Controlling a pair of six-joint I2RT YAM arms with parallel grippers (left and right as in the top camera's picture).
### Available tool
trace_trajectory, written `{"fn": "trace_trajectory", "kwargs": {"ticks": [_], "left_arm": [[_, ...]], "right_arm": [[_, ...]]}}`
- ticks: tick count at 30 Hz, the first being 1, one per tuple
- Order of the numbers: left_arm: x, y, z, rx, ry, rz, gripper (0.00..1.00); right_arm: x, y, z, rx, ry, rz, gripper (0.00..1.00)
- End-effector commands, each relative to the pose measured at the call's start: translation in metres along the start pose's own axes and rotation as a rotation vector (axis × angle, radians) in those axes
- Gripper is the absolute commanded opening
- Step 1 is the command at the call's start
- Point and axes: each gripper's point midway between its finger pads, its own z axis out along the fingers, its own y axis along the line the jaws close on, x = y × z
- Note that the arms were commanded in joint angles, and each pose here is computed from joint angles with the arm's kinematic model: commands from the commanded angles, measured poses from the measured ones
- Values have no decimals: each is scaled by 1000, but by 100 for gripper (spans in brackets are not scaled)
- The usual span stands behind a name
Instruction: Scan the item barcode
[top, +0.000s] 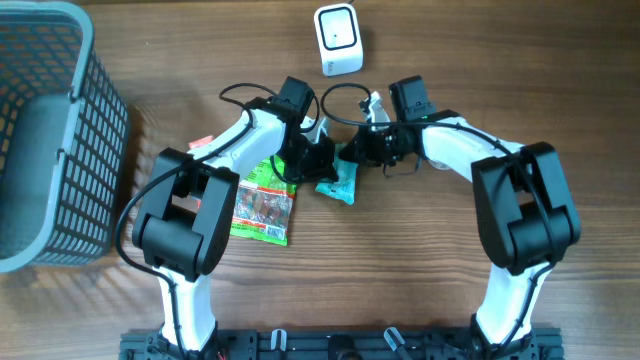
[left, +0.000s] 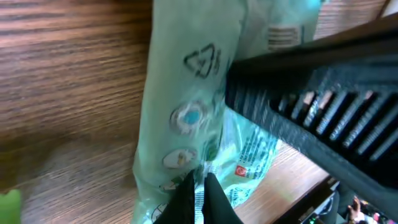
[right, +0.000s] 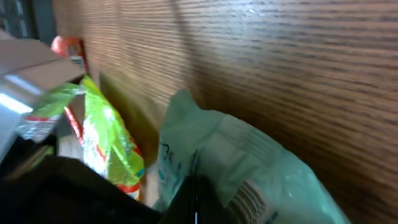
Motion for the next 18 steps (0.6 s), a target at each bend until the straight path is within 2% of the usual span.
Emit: {"fn": "trace_trajectory", "kwargs": {"ticks": [1, 3, 8, 12, 15, 18], "left_arm": [[12, 61, 11, -268, 37, -52, 4], [20, 75, 6, -351, 59, -71, 4], [38, 86, 14, -367, 99, -124, 4], [49, 98, 4, -445, 128, -141, 4], [40, 88, -16, -448, 70, -122, 4], [22, 56, -47, -393, -63, -71, 4]], "right_arm": [[2, -42, 9, 197, -24, 74, 4], [1, -46, 8, 219, -32, 74, 4], [-2, -46, 8, 219, -41, 70, 4], [-4, -51, 4, 221, -48, 85, 5], [-8, -49, 3, 213, -59, 76, 4], [-18, -28, -2, 145, -64, 11, 4]]}}
